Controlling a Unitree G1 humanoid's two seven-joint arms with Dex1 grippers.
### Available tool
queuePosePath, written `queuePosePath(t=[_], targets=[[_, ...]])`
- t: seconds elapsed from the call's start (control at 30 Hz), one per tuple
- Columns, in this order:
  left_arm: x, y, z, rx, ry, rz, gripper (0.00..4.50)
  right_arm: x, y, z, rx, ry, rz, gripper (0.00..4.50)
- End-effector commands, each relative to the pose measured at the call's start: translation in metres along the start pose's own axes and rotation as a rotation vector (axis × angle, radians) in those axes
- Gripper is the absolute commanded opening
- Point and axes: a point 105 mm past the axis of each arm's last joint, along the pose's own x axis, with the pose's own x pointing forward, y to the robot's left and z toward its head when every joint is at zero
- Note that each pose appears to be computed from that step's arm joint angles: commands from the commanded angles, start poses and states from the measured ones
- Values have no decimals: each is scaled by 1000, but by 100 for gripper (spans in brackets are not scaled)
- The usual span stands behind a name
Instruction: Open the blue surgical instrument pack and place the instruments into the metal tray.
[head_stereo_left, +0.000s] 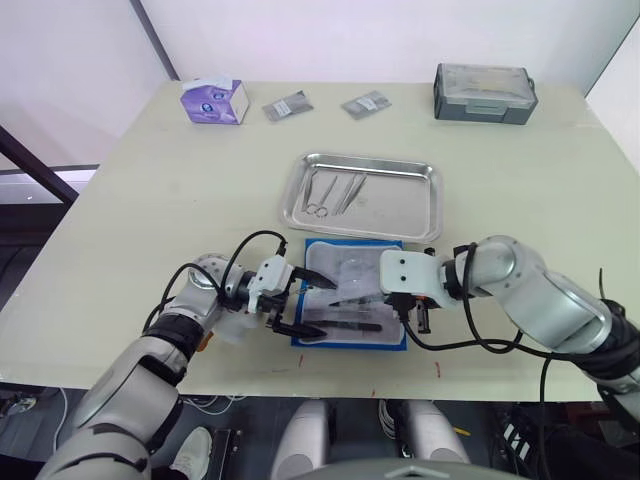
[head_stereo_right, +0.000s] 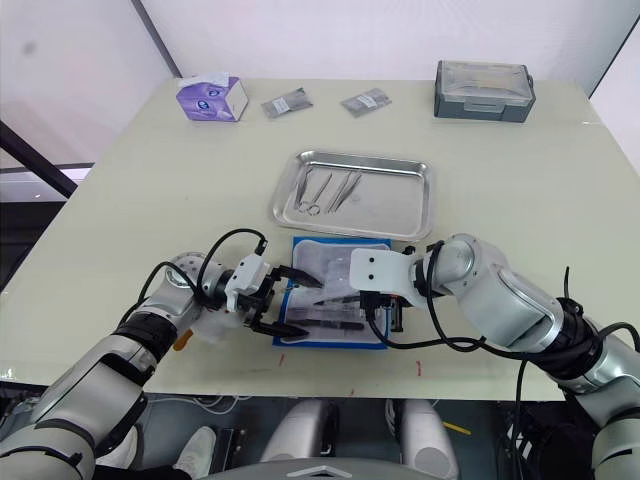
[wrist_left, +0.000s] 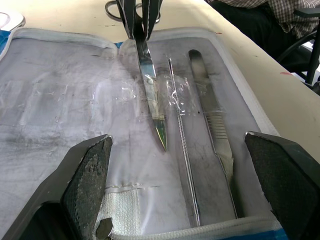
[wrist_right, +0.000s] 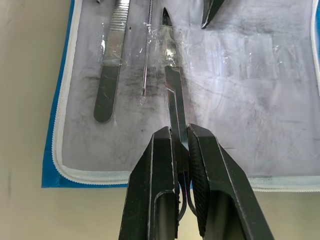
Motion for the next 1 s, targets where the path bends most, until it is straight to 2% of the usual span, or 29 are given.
queuePosePath(t=[0.03, 0.37, 1.0], targets=[[8, -23, -25, -107, 49, -97, 450, -18, -7, 19, -54, -60, -53, 3], [10, -24, -25, -106, 46, -100, 450, -32, -11, 16, -37, -73, -66, 3], [12, -22, -24, -110, 27, -87, 450, -53, -13, -16, -39, -116, -107, 3]])
